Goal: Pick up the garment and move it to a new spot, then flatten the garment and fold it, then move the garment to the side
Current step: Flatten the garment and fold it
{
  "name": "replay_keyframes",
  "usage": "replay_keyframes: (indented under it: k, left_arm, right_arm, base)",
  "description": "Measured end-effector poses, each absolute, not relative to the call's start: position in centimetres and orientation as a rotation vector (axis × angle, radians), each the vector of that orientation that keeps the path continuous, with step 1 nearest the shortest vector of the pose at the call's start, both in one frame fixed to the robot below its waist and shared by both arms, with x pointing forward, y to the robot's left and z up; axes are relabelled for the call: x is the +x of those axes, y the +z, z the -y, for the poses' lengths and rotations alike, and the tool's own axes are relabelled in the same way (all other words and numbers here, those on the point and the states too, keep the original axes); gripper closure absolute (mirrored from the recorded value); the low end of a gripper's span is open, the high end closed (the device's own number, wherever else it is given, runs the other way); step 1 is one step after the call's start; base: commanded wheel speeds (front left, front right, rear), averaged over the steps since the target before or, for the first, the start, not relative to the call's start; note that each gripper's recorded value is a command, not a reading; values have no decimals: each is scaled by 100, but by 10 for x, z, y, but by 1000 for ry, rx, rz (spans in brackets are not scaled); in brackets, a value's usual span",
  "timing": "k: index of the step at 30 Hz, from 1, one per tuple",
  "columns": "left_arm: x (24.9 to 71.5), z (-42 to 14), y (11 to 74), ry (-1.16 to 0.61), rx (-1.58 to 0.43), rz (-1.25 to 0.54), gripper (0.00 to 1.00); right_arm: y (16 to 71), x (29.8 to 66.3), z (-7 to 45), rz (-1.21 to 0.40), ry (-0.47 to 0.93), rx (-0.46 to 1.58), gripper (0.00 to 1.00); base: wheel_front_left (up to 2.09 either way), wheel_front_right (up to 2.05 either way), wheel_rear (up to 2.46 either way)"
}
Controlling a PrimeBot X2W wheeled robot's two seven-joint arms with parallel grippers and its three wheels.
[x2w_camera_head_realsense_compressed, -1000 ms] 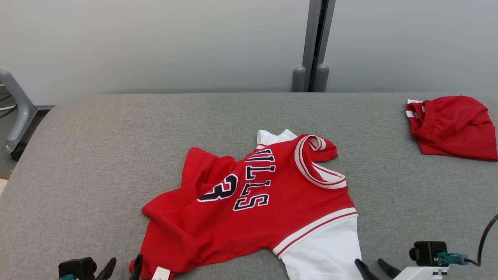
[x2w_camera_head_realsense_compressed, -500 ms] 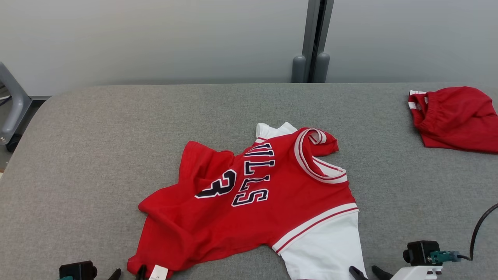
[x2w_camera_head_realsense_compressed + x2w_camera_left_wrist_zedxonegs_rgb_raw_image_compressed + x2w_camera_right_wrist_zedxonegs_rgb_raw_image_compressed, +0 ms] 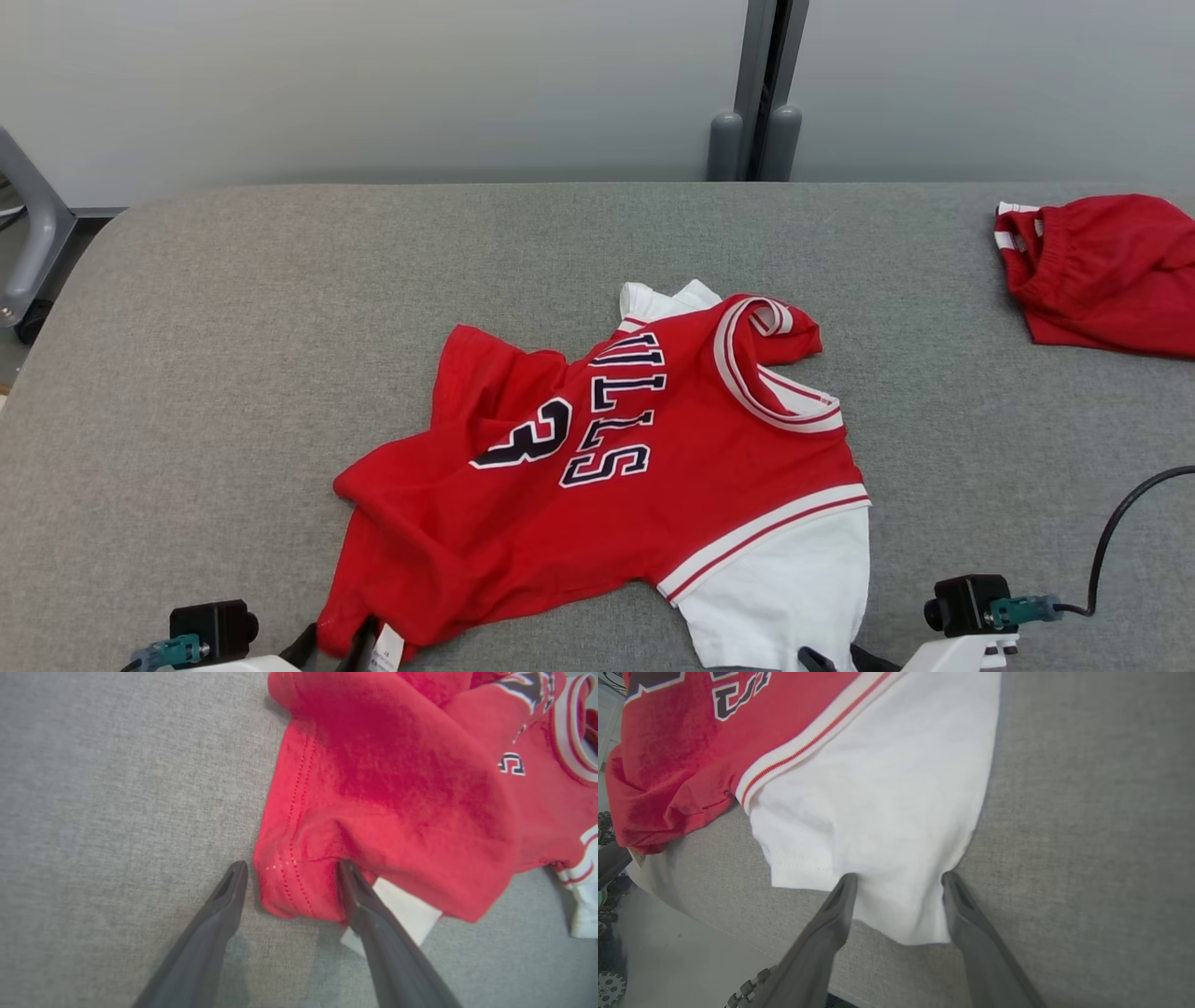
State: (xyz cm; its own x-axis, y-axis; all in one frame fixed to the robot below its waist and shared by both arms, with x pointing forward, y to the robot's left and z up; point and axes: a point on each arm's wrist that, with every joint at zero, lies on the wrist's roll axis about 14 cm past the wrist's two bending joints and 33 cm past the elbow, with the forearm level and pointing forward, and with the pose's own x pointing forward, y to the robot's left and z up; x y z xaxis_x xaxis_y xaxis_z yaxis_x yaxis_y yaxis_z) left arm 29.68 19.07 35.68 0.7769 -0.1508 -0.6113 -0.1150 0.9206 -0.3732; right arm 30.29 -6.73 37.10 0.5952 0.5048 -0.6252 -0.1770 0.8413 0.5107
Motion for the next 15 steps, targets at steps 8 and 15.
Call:
replay_keyframes:
  k: [8, 15]
  left_arm:
    - [298, -188, 358, -29, -418, -674, 100]
    - [306, -191, 373, -37, -401, -613, 100]
  right_arm:
    - [371, 299, 59, -855, 438, 422, 100]
    - [387, 313, 60, -763, 443, 446, 100]
  base:
    - [0, 0, 0]
    - [0, 0, 0]
